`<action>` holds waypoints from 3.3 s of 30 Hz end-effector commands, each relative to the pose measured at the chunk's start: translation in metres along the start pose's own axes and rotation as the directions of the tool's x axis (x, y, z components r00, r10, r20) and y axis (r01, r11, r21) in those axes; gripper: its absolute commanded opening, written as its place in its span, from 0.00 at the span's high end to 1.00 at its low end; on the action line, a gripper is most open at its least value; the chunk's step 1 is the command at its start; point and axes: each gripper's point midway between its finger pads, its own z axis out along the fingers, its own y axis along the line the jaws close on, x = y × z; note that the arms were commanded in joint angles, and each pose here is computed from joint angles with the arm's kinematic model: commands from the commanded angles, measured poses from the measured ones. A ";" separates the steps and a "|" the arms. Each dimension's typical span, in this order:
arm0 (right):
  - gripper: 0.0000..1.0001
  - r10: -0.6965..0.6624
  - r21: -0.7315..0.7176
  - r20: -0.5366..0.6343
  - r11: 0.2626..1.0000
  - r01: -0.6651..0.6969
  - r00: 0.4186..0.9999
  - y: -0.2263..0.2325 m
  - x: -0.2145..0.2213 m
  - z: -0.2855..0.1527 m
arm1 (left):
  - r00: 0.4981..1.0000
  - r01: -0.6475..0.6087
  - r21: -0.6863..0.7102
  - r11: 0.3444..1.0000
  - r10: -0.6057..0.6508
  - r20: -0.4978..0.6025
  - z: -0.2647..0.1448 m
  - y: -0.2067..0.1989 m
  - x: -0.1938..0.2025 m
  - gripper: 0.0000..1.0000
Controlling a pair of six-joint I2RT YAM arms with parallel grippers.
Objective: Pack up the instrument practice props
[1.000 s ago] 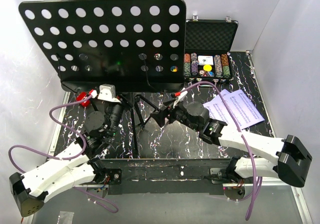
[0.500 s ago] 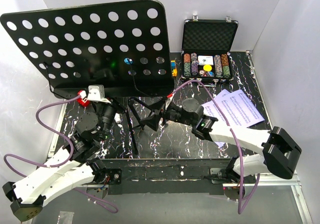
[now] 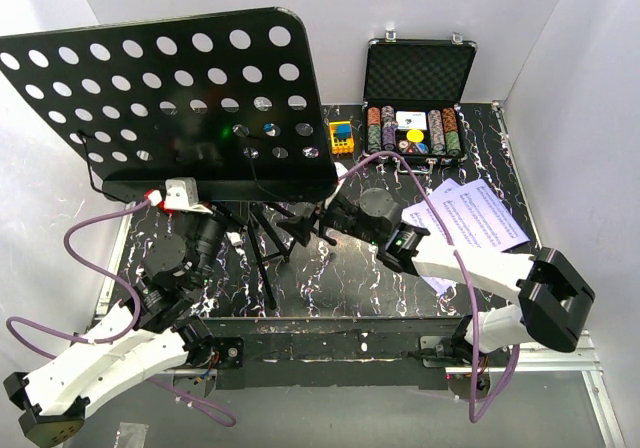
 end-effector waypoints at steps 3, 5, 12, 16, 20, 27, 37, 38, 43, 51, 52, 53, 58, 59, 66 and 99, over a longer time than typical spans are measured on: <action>0.17 -0.128 0.054 0.070 0.991 0.125 0.989 -0.014 -0.038 0.024 | 0.939 -0.160 0.025 0.987 0.160 -0.304 -0.014 0.019 0.097 1.00; 0.24 -0.138 0.045 0.062 0.990 0.135 0.988 -0.014 -0.037 0.029 | 0.935 -0.173 0.038 0.984 0.176 -0.309 -0.011 0.015 0.095 1.00; 0.57 -0.112 -0.002 0.063 0.994 0.113 0.992 -0.006 -0.034 0.036 | 0.947 -0.168 0.051 0.984 0.175 -0.269 -0.009 0.010 0.082 0.88; 0.70 -0.109 -0.008 0.053 0.994 0.110 0.993 -0.005 -0.031 0.037 | 0.961 -0.150 0.058 0.987 0.159 -0.228 -0.009 0.008 0.074 0.75; 0.83 -0.111 -0.022 0.047 0.993 0.112 0.993 -0.004 -0.033 0.038 | 0.969 -0.139 0.078 0.987 0.152 -0.194 -0.007 0.002 0.066 0.64; 0.99 -0.113 -0.034 0.039 0.993 0.114 0.993 -0.002 -0.033 0.041 | 0.987 -0.124 0.111 0.986 0.134 -0.093 -0.001 -0.010 0.041 0.55; 0.99 -0.131 -0.037 0.012 0.991 0.131 0.991 -0.003 -0.026 0.041 | 0.993 -0.085 0.158 0.984 0.070 0.095 0.006 -0.027 -0.004 0.47; 0.99 -0.131 -0.036 0.012 0.991 0.131 0.991 -0.003 -0.026 0.041 | 0.991 -0.086 0.160 0.983 0.069 0.110 0.006 -0.029 -0.008 0.47; 0.99 -0.133 -0.046 0.002 0.990 0.133 0.991 -0.002 -0.022 0.041 | 0.981 -0.104 0.173 0.979 0.073 0.178 0.007 -0.034 -0.023 0.49; 0.99 -0.138 -0.055 -0.013 0.989 0.137 0.990 -0.001 -0.017 0.041 | 0.959 -0.145 0.156 0.977 0.101 0.263 0.007 -0.035 -0.047 0.53; 0.99 -0.138 -0.057 -0.011 0.989 0.138 0.990 -0.001 -0.018 0.040 | 0.958 -0.149 0.155 0.977 0.104 0.268 0.008 -0.036 -0.049 0.53; 0.99 -0.138 -0.055 -0.016 0.989 0.137 0.990 -0.002 -0.016 0.040 | 0.957 -0.148 0.157 0.976 0.102 0.270 0.009 -0.037 -0.050 0.54; 0.99 -0.137 -0.066 -0.020 0.989 0.135 0.990 0.001 -0.015 0.040 | 0.944 -0.213 0.149 0.966 0.165 0.284 0.014 -0.040 -0.053 0.73; 0.99 -0.136 -0.064 -0.023 0.989 0.134 0.990 0.000 -0.014 0.040 | 0.943 -0.225 0.144 0.964 0.178 0.280 0.016 -0.041 -0.052 0.78; 0.99 -0.167 -0.081 -0.039 0.983 0.164 0.985 0.001 -0.010 0.038 | 0.935 -0.255 0.125 0.959 0.212 0.283 0.021 -0.042 -0.053 0.72; 0.13 0.052 -0.177 0.030 0.983 -0.046 0.998 0.059 -0.034 0.039 | 0.942 -0.297 -0.022 0.955 0.297 0.155 -0.015 0.019 -0.032 1.00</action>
